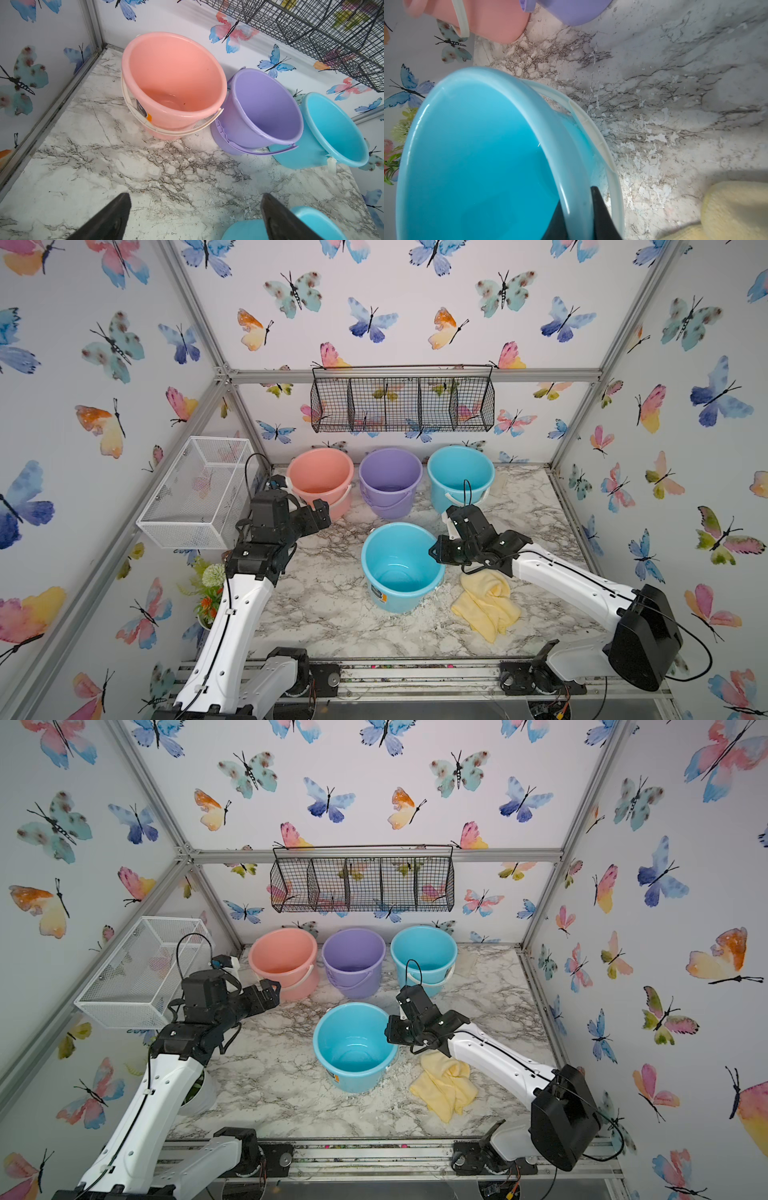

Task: Wipe the inside of the bucket with a cloth
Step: Place the bucket at the center of the board.

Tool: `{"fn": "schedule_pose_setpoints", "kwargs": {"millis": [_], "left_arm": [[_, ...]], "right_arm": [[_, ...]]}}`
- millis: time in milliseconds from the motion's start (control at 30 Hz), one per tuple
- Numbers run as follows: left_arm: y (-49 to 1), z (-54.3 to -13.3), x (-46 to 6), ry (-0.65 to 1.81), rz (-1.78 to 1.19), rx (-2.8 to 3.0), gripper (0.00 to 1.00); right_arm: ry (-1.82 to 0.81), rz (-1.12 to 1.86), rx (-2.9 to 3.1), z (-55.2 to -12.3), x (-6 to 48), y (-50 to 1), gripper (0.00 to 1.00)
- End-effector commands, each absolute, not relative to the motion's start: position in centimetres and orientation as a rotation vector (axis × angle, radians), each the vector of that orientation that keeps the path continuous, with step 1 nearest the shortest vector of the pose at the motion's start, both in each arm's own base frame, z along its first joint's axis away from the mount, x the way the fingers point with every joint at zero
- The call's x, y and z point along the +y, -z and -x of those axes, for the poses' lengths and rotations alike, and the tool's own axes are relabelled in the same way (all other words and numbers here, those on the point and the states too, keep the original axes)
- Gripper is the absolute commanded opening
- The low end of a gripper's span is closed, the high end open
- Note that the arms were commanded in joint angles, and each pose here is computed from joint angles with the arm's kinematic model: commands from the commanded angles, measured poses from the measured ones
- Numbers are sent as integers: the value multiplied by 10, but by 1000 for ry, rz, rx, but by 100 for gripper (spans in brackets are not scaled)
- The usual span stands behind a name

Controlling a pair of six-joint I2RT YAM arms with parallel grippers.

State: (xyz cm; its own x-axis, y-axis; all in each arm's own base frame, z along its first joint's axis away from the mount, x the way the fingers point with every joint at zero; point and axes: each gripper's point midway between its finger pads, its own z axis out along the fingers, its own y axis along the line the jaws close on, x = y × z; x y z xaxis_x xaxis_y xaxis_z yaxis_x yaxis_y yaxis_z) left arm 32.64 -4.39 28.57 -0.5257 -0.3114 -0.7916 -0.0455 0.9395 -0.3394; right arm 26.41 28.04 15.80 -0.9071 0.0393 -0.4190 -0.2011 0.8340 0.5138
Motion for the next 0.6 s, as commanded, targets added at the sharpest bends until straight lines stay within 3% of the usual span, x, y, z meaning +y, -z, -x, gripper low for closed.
{"fn": "schedule_pose_setpoints", "kwargs": {"millis": [0,233,567], "left_arm": [[-295,-325,-49,380,241,2080,98],[-300,-330,-51,393,236,2076,98],[-301,-331,-52,399,234,2077,98]], "right_arm": [[-786,105,2552,-268,280,-167,21],[-837,115,2496,-273,287,-197,39],[-752,110,2410,-281,272,-252,46]]}}
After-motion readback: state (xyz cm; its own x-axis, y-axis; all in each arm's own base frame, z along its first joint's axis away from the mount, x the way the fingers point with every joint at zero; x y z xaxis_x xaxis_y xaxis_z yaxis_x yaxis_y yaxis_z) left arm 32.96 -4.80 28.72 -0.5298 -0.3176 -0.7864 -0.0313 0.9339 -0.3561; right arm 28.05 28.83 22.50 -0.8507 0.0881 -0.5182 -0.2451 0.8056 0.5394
